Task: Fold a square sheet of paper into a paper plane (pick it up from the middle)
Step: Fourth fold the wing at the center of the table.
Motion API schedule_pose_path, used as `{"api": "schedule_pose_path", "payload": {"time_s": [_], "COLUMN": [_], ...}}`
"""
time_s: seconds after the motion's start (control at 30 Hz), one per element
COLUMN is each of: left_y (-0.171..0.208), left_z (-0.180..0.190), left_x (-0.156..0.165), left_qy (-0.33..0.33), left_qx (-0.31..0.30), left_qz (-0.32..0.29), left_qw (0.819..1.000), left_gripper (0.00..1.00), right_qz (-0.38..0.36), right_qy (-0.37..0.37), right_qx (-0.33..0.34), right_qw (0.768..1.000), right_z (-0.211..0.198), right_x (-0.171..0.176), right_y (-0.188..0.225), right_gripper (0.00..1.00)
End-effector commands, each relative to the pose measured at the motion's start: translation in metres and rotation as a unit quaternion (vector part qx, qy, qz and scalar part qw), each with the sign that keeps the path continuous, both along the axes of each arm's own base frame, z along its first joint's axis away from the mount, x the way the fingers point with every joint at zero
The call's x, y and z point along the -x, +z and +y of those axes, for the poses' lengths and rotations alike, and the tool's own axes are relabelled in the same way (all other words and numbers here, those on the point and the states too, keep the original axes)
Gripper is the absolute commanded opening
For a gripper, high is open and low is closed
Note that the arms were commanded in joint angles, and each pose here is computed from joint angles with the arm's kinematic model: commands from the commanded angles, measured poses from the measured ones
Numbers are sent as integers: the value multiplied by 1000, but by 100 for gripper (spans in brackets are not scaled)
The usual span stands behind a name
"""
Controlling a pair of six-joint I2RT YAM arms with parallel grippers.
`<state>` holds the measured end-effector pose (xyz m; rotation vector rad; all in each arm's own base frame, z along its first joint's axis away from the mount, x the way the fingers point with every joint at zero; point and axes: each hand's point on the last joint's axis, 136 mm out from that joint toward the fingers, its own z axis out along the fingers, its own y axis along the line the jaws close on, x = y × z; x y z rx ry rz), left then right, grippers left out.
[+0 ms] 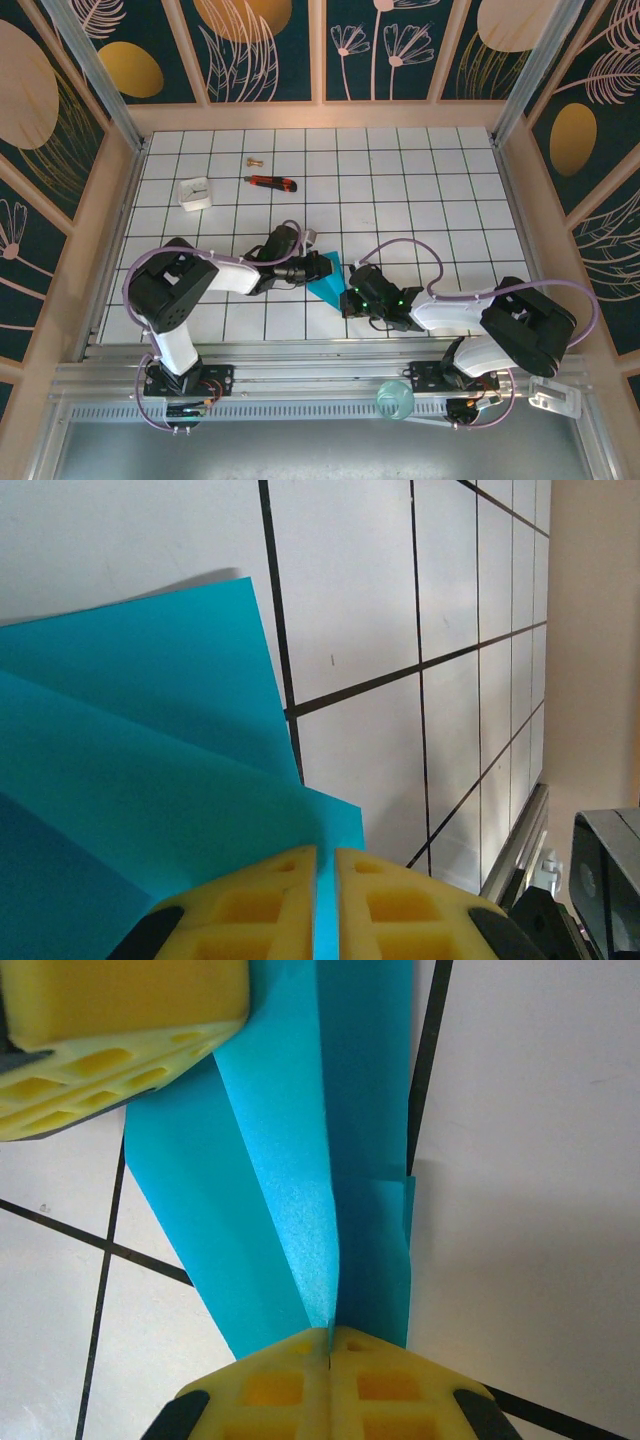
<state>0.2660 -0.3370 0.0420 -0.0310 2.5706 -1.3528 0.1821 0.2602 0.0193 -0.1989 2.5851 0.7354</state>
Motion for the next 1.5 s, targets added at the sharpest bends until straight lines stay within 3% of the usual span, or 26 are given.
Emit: {"api": "schedule_pose_path", "payload": {"time_s": [0.0, 0.83, 1.47], "left_y": [0, -30, -43], "left_z": [-5, 4, 10], "left_x": [-7, -7, -3], "left_qy": [-10, -5, -7], "left_qx": [1, -34, -51], "left_qz": [-10, 2, 9], "left_qw": [1000, 999, 999], "left_gripper": [14, 14, 13], "right_qz": [5, 5, 8], "right_qy": [-10, -9, -1], "right_qx": [14, 15, -36], "right_qw": [1000, 1000, 999], "right_z": [-10, -10, -2], "right_x": [1, 2, 6], "right_y": [-7, -5, 21], "right_gripper": [0, 3, 18]}}
